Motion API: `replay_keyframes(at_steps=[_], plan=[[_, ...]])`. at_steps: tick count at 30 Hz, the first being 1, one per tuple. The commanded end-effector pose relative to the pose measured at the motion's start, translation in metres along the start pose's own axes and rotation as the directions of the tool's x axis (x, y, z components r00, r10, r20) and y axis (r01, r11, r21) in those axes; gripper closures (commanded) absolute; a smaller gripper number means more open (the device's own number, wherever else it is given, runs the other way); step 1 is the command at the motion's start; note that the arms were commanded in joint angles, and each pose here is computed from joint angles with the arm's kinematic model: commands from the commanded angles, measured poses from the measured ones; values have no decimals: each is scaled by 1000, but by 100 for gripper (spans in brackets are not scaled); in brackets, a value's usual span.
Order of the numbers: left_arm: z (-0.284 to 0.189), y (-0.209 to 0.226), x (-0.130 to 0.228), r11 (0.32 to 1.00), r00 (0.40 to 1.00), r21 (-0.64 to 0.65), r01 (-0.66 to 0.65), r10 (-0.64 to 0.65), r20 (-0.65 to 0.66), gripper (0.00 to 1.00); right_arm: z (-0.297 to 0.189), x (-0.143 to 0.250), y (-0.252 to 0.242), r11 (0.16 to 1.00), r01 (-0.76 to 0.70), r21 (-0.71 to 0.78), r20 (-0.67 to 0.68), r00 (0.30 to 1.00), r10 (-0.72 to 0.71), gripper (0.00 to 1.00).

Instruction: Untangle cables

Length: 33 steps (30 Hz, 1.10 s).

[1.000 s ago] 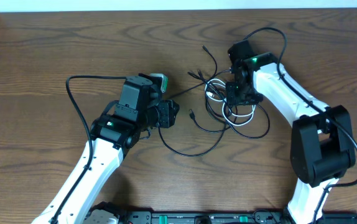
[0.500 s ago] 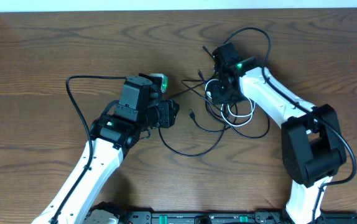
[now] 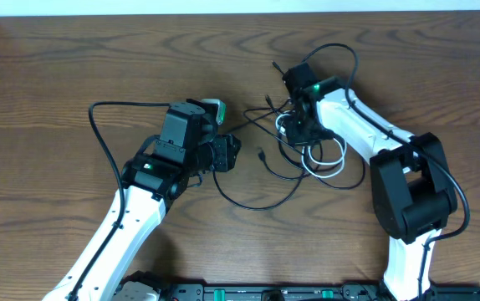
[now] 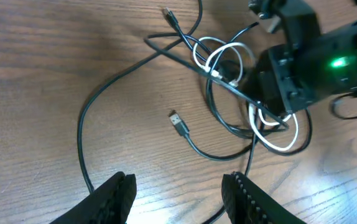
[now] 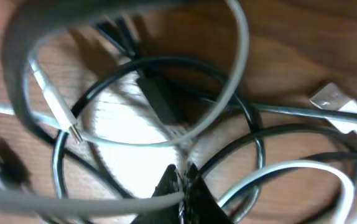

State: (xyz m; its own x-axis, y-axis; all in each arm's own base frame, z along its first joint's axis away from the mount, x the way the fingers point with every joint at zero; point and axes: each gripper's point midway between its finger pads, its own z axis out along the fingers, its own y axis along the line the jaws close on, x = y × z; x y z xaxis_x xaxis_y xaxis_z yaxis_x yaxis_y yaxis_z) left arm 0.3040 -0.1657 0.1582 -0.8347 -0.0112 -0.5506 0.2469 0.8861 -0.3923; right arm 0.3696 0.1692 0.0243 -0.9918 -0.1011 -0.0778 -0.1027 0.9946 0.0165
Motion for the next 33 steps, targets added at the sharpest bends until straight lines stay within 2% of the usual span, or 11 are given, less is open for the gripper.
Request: replay_keyframes(at_steps=[1,8,10,13,16,18,21,24,27,30,33], plan=[[-6,-3,-8,1000,1000,3,-3,3,25,50,-85,-41,-17,998,7,69,175,984,-19,99],[-6,-3,-9,1000,1000,3,-3,3,26,50,-269,-88,-15,997,72,15,541,838,-69,99],[-6,-3,-9,1000,1000,3,-3,3,26,50,-298,-93,-13,997,82,-7,602,796,-61,99],[-6,-3,-9,1000,1000,3,-3,3,26,50,-370,-102,-5,988,126,-88,746,666,-19,99],[-6,-3,-9,1000,1000,3,-3,3,25,50,-457,-101,-3,959,211,-188,878,473,68,99],[-6,-3,-9,1000,1000,2,-3,3,25,49,-489,-97,-8,945,230,-233,908,399,126,99],[-6,-3,-9,1000,1000,2,-3,3,26,44,-512,-91,-19,936,225,-271,919,349,182,99],[-6,-3,-10,1000,1000,4,-4,4,30,44,-494,-89,-26,943,190,-272,894,411,175,99],[-6,-4,-11,1000,999,6,-5,5,35,44,-439,-82,-30,962,135,-237,805,582,116,95],[-6,-3,-11,1000,999,5,-10,9,35,43,-363,-68,-32,977,105,-187,627,779,36,76],[-6,-3,-11,1000,999,2,-21,21,37,41,-307,-58,-33,982,77,-170,472,881,13,50]])
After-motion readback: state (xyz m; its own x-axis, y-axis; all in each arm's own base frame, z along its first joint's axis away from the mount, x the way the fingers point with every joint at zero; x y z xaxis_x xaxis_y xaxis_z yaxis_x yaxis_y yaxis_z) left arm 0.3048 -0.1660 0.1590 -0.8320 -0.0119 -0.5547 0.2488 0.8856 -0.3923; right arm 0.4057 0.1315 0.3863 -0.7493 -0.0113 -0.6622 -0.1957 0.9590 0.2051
